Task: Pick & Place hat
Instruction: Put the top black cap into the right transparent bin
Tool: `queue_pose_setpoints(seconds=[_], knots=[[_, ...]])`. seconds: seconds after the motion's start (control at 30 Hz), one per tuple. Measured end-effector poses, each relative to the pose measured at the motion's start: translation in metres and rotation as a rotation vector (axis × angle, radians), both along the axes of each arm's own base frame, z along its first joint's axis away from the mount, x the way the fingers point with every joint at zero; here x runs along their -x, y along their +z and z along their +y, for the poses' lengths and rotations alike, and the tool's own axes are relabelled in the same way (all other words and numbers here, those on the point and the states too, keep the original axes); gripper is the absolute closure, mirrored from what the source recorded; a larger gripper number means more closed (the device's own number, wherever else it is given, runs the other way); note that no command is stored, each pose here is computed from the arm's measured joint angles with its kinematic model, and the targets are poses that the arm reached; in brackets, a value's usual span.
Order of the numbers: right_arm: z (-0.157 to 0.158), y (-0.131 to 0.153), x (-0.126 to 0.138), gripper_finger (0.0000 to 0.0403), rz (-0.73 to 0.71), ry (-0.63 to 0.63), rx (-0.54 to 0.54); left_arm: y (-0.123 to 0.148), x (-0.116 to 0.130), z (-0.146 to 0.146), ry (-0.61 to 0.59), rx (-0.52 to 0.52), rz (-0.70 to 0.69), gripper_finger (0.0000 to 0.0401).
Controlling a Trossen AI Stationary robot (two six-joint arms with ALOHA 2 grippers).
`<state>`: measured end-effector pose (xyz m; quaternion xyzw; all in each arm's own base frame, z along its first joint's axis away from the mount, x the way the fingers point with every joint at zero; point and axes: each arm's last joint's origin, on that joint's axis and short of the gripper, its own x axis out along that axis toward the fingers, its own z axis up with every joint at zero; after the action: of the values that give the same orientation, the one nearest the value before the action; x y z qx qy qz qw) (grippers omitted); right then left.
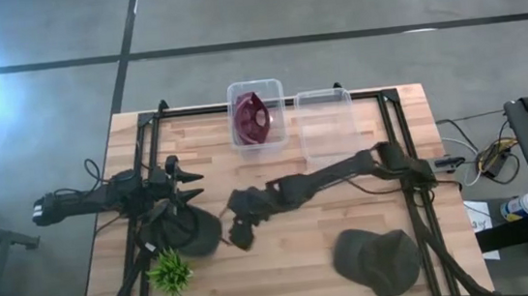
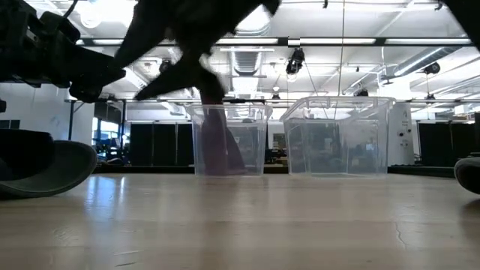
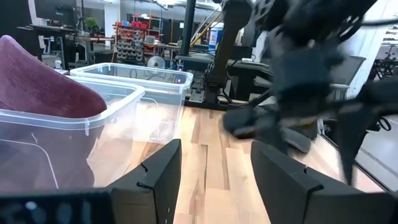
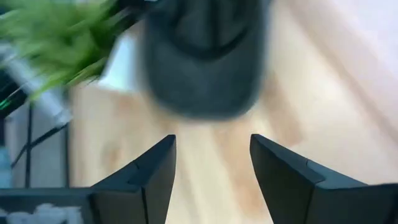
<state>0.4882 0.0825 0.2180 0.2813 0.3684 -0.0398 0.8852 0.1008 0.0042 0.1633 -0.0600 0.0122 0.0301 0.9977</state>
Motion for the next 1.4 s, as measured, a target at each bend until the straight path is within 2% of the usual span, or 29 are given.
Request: queue_pose_setpoints(seconds=[0.1, 0.13, 0.17, 0.27, 0.3, 0.33, 0.37, 0.47, 0.53, 0.6, 0.73, 0.8, 0.9, 1.0, 1.1, 1.2, 1.3, 1.4], knots=[[0.010, 0.017, 0.028, 0.0202, -0.006, -0.017, 0.026, 0.000, 0.000, 0.000, 0.000, 0.005, -0.003, 0.0213], [0.013, 0.021, 0.039, 0.0202, -0.004, -0.038, 0.023, 0.002, 0.000, 0.000, -0.001, 0.052, -0.023, 0.0213], [0.014, 0.023, 0.051, 0.0202, 0.003, -0.066, 0.014, 0.006, 0.000, -0.001, -0.017, 0.175, -0.070, 0.0213], [0.018, 0.018, 0.090, 0.0202, 0.055, -0.178, -0.019, 0.016, 0.001, -0.002, -0.075, 0.714, -0.170, 0.0213], [0.019, 0.015, 0.102, 0.0202, 0.073, -0.215, -0.034, 0.018, 0.001, -0.001, -0.070, 0.853, -0.177, 0.0213], [0.020, 0.013, 0.114, 0.0202, 0.083, -0.252, -0.053, 0.018, 0.001, 0.000, -0.046, 0.943, -0.193, 0.0213], [0.020, 0.013, 0.124, 0.0202, 0.087, -0.284, -0.068, 0.019, 0.002, 0.001, -0.006, 0.990, -0.219, 0.0213], [0.020, 0.016, 0.148, 0.0202, 0.068, -0.338, -0.107, 0.021, 0.003, 0.006, 0.144, 1.021, -0.322, 0.0213], [0.019, 0.015, 0.159, 0.0202, 0.067, -0.348, -0.117, 0.020, 0.004, 0.009, 0.244, 1.120, -0.397, 0.0213], [0.017, 0.016, 0.167, 0.0202, 0.065, -0.346, -0.122, 0.020, 0.004, 0.011, 0.281, 1.194, -0.442, 0.0213], [0.012, 0.023, 0.181, 0.0202, 0.042, -0.354, -0.140, 0.016, 0.000, 0.009, 0.291, 1.193, -0.332, 0.0213], [0.010, 0.023, 0.188, 0.0202, 0.038, -0.375, -0.149, 0.016, -0.004, 0.006, 0.239, 1.202, -0.262, 0.0213], [0.006, 0.023, 0.199, 0.0202, 0.038, -0.391, -0.163, 0.030, -0.012, 0.000, 0.101, 1.181, -0.154, 0.0213], [0.003, 0.019, 0.208, 0.0202, 0.046, -0.411, -0.180, 0.042, -0.021, -0.007, 0.027, 1.118, 0.056, 0.0214], [0.002, 0.013, 0.213, 0.0202, 0.068, -0.425, -0.186, 0.049, -0.029, -0.015, 0.057, 0.963, 0.356, 0.0220], [0.002, 0.012, 0.214, 0.0202, 0.073, -0.406, -0.186, 0.062, -0.036, -0.024, 0.041, 0.722, 0.602, 0.0224], [0.003, 0.011, 0.213, 0.0202, 0.075, -0.391, -0.178, 0.073, -0.047, -0.033, -0.009, 0.457, 0.789, 0.0226], [0.003, 0.011, 0.213, 0.0202, 0.075, -0.385, -0.174, 0.082, -0.060, -0.041, -0.080, 0.257, 0.915, 0.0227]])
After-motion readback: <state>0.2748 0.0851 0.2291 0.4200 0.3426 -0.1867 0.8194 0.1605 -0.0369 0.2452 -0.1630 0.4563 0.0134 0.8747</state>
